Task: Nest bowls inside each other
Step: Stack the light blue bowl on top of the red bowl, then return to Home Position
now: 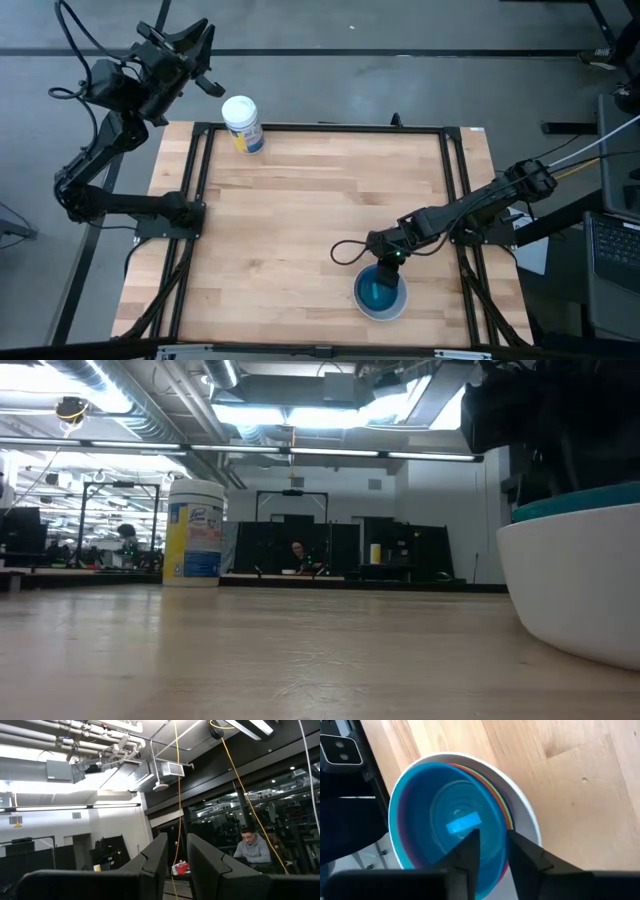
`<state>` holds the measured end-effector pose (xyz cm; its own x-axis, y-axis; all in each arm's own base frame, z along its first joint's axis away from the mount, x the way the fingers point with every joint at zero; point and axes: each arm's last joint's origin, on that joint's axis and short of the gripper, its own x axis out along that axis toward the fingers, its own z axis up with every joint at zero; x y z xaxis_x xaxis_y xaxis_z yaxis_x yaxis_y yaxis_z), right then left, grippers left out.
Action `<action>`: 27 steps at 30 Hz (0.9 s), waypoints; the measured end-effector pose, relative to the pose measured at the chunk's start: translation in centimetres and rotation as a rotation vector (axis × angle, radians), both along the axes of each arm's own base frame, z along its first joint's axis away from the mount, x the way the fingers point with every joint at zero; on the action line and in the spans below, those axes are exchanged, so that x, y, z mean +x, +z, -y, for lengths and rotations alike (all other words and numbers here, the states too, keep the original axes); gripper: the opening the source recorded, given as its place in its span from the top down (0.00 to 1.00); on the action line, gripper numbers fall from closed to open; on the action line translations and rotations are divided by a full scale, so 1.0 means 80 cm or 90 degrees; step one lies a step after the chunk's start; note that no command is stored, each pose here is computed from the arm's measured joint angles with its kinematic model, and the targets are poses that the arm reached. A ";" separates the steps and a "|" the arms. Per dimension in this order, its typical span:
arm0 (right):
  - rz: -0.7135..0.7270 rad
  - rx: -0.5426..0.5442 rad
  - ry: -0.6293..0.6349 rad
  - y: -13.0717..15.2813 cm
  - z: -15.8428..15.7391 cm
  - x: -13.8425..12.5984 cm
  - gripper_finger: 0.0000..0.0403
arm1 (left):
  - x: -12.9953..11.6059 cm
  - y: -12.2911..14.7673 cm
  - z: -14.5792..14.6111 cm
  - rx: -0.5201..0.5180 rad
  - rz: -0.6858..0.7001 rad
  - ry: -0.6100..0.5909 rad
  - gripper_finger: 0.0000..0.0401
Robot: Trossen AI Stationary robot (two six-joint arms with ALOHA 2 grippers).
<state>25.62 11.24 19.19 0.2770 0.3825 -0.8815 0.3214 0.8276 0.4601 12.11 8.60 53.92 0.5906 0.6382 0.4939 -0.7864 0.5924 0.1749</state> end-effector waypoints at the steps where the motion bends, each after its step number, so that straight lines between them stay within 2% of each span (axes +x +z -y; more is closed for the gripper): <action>1: -0.002 0.003 -0.002 0.001 0.000 0.000 0.75 | 0.000 0.000 0.000 0.000 0.000 0.000 0.83; 6: 0.014 0.003 -0.009 0.009 -0.002 0.005 0.67 | 0.000 -0.001 0.000 -0.002 -0.003 0.000 0.83; 10: 0.089 -0.029 -0.029 0.039 0.000 0.012 0.64 | 0.001 -0.002 -0.001 -0.008 -0.012 0.000 0.83; 15: 0.248 -0.082 -0.095 0.107 0.018 0.006 0.64 | 0.003 -0.006 -0.002 -0.016 -0.033 -0.007 0.83; 19: 0.454 -0.116 -0.166 0.182 0.040 -0.012 0.67 | 0.005 -0.008 -0.001 -0.011 -0.055 -0.033 0.83; 23: 0.648 -0.168 -0.221 0.255 0.065 -0.046 0.71 | 0.002 -0.009 0.004 0.000 -0.075 -0.062 0.83; 27: 0.735 -0.254 -0.220 0.300 0.083 -0.091 0.75 | -0.008 -0.020 0.006 -0.029 -0.139 -0.084 0.83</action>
<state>18.31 4.57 43.17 0.9903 -0.0975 -0.0987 0.1266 0.9263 0.3550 11.48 8.10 52.29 0.7594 0.5676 0.3181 -0.6487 0.6982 0.3027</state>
